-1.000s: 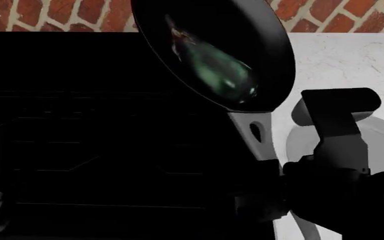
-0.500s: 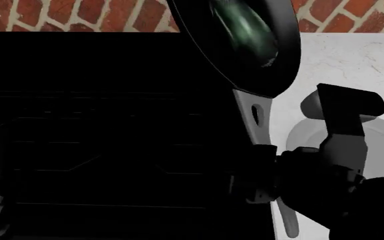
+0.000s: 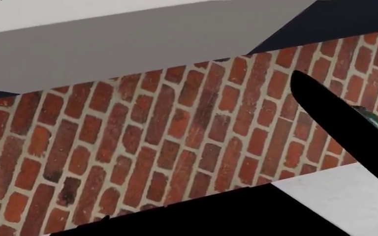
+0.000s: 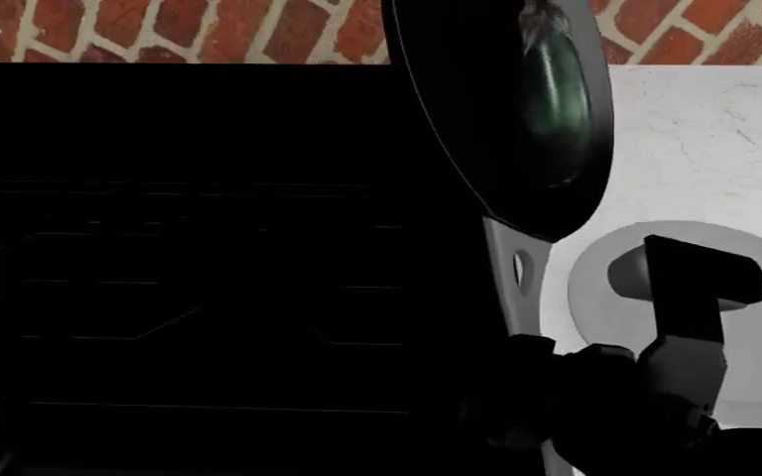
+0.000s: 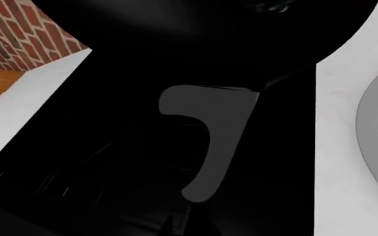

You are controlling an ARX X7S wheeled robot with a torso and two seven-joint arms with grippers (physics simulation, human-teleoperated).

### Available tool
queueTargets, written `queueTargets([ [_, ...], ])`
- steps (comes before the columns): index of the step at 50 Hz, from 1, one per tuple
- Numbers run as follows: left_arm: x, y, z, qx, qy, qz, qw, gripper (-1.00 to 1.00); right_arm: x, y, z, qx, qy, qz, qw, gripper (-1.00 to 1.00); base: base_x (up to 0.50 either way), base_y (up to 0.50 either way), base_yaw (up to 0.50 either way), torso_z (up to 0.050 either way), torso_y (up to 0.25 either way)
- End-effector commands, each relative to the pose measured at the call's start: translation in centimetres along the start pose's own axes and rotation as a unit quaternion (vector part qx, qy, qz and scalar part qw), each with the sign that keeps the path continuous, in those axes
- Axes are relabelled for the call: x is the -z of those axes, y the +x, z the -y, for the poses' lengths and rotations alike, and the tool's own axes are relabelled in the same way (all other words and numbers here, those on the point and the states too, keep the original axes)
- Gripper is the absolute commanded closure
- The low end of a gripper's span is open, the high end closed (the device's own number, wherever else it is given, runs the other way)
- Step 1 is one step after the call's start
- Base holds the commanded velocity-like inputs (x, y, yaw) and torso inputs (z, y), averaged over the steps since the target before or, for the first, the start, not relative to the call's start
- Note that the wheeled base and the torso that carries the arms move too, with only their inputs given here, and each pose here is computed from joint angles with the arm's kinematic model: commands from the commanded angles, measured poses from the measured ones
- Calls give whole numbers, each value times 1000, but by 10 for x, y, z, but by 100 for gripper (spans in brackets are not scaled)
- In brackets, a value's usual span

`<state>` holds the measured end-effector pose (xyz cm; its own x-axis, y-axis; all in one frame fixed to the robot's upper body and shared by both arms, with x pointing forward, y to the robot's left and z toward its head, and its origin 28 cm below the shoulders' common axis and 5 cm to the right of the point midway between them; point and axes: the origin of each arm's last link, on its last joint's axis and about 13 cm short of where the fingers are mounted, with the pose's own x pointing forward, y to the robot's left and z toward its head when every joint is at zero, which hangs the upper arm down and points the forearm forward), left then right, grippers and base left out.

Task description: Pick up the pan and dump the vegetables in it onto the plate. Then return the pan to the stove.

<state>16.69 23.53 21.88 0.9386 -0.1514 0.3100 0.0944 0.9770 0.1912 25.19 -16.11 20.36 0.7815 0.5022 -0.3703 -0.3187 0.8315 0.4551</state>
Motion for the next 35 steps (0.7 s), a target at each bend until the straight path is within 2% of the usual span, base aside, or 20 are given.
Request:
queueTargets([
  [1,10,1,-2,-11,-7,-17,1000,-100,-39,-7,-10,-79,-2,120,990,100,0,0,0,0,0],
  [3,12,1,-3,-11,-8,-21,1000,-100,-41,-9,-10,-91,2,140,986,100,0,0,0,0,5],
  [9,16,-1,-3,-13,-10,-27,1000,-100,-43,-12,-9,-90,4,150,984,100,0,0,0,0,2],
  [16,-4,-14,5,12,-10,10,1000,-100,-30,-5,0,-82,23,134,987,100,0,0,0,0,3],
  [17,-13,-15,2,10,0,41,999,-100,-26,-1,4,-76,30,128,988,100,0,0,0,0,0],
  [18,-27,-11,-3,-6,6,102,995,-100,-23,1,5,-78,32,123,989,100,0,0,0,0,0],
  [19,-37,-9,-2,-12,-4,138,990,-100,-22,2,5,-78,33,123,989,100,0,0,0,0,10],
  [22,-54,-5,6,-16,-28,203,979,-100,-16,5,5,-72,30,115,990,100,0,0,0,0,0],
  [24,-64,-3,15,-8,-51,231,972,-100,-5,7,-2,-41,-31,84,995,100,0,0,0,0,5],
  [25,-67,-2,17,4,-46,233,971,-100,2,7,-11,-27,-71,71,995,100,0,0,0,0,0],
  [26,-57,-7,20,20,-35,188,981,-100,7,6,-17,-2,-122,51,991,100,0,0,0,0,0],
  [27,-40,-14,22,41,-28,112,992,-100,9,4,-23,17,-154,49,987,100,0,0,0,0,0],
  [28,-24,-25,23,57,-11,41,997,-100,9,0,-30,5,-160,56,986,100,0,0,0,0,11],
  [29,-22,-25,24,62,-13,34,997,-100,8,-4,-37,25,-198,56,978,100,0,0,3,0,0],
  [30,-20,-24,24,64,-13,30,997,-100,7,-11,-47,17,-215,68,974,100,0,0,0,0,0],
  [31,-19,-23,24,65,-16,28,997,-100,7,-15,-52,42,-255,60,964,100,0,0,0,0,10],
  [32,-19,-23,24,67,-18,26,997,-100,7,-16,-55,47,-265,61,961,100,0,3,3,0,0],
  [34,-15,-22,25,70,-22,22,997,-100,8,-22,-65,92,-335,50,936,100,0,0,0,0,5],
  [35,-14,-23,26,71,-23,21,997,-100,6,-26,-71,74,-324,62,941,100,0,0,0,0,0],
])
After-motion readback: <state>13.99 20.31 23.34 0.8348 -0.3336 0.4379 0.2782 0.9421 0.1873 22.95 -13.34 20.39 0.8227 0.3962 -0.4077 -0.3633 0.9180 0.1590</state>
